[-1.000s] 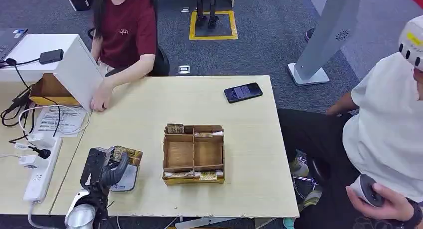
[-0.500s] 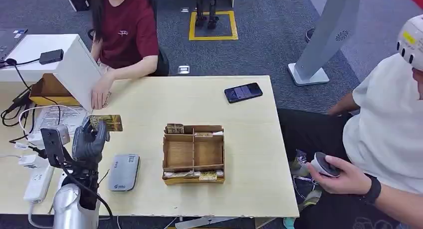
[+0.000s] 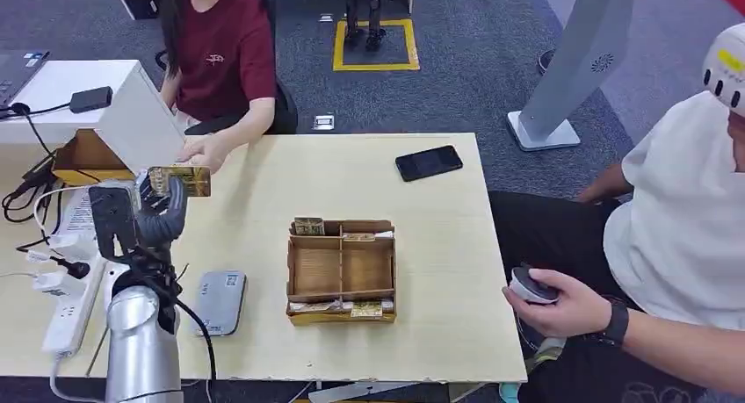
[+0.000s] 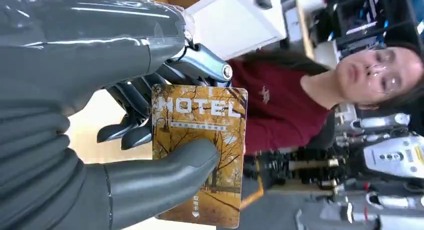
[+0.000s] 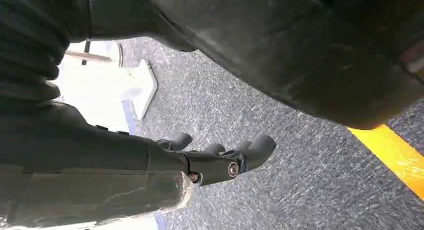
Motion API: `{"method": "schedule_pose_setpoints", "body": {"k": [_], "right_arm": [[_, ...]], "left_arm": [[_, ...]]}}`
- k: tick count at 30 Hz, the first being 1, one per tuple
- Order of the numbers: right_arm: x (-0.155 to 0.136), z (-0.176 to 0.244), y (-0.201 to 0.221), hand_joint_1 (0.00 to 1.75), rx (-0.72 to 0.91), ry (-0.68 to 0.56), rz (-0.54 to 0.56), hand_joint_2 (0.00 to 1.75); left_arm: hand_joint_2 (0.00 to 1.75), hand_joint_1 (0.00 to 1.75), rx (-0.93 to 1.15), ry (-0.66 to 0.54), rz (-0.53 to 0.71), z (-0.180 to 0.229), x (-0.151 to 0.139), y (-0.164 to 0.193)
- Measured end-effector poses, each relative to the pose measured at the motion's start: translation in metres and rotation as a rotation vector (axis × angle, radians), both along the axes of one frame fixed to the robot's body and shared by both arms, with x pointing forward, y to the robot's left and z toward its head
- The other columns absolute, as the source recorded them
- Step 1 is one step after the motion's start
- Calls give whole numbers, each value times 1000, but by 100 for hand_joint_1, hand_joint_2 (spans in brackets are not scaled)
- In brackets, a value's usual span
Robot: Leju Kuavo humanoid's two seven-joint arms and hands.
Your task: Pass the card to the sensor for recognition and then transmit it.
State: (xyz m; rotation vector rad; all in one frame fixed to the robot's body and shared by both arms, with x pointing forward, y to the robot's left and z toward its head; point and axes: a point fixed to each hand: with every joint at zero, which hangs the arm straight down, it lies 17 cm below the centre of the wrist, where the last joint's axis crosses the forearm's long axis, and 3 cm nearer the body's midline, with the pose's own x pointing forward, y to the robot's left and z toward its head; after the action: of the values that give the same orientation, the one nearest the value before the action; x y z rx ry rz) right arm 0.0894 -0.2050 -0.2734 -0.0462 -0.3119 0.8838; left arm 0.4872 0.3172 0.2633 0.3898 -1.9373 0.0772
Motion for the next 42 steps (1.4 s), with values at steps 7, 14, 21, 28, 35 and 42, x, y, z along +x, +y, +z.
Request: {"method": "schedule_pose_setpoints", "body": {"k": [7, 14, 21, 28, 35, 42], "right_arm": [[3, 1, 6, 0, 2, 0, 26, 175], [6, 2, 9, 0, -1, -2, 47, 175], [6, 2, 10, 0, 1, -7, 55, 175], [7, 3, 11, 0, 1, -14, 61, 175], [4, 2, 12, 0, 6, -16, 62, 175], [-1, 1, 11, 0, 6, -7, 53, 175]], "left_arm": [[175, 175, 125, -9, 96, 21, 20, 1], [175, 175, 224, 5, 170, 23, 29, 11], [175, 175, 253, 19, 183, 17, 31, 14], [175, 0, 259, 23, 184, 12, 31, 16], [175, 0, 167, 60, 137, 1, 34, 18], [175, 0, 107, 106, 72, -9, 40, 11]]}}
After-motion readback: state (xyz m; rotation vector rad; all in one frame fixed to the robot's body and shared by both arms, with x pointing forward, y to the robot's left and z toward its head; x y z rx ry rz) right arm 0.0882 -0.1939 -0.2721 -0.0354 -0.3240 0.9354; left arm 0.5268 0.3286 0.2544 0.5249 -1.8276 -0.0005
